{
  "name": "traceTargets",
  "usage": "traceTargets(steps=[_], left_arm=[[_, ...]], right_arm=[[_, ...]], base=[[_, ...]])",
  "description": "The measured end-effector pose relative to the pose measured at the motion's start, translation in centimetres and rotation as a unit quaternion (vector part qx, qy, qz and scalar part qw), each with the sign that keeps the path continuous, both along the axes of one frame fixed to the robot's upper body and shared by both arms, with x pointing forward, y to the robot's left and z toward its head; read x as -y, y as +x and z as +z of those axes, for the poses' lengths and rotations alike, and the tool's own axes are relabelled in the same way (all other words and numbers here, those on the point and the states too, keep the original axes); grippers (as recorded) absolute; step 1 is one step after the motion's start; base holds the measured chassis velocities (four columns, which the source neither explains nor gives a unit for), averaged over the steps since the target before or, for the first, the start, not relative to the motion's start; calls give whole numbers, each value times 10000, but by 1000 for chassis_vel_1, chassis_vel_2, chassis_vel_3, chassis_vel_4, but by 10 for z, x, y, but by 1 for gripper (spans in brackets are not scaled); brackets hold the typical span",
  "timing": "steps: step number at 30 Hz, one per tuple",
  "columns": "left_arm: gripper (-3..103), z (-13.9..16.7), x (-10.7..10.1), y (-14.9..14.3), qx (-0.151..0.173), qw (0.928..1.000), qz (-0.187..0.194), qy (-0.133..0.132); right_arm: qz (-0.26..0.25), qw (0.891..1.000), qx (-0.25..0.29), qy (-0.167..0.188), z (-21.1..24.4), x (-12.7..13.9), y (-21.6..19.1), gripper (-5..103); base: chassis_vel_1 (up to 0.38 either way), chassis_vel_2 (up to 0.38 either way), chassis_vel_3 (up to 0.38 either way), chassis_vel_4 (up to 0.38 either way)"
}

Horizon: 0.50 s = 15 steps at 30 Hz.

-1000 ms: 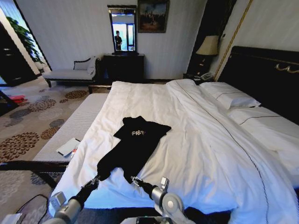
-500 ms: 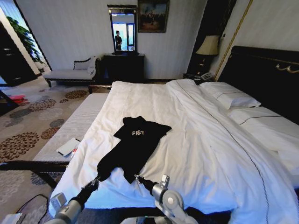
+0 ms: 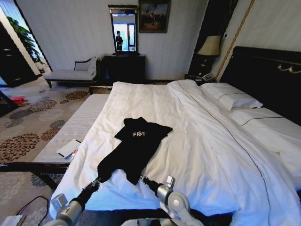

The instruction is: Fold the clothes on the bed.

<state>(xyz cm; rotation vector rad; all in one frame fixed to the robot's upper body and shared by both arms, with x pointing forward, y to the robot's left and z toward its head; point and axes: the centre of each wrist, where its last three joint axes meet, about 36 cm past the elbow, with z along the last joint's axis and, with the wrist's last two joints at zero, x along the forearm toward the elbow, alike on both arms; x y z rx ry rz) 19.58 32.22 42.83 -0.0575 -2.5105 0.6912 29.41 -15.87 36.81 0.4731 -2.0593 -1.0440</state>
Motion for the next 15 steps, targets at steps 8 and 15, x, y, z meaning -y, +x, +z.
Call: traceTargets(steps=[8, 15], left_arm=[[1, 4, 0, -7, 17, 10000, 8, -29], [1, 2, 0, -25, -91, 9999, 62, -61]], right_arm=[[-131, 9963, 252, -808, 38, 77, -1, 0], [-141, 9888, 217, -1473, 65, 126, -10, 0]], base=[[0, 0, 0, 0], [0, 0, 0, 0]])
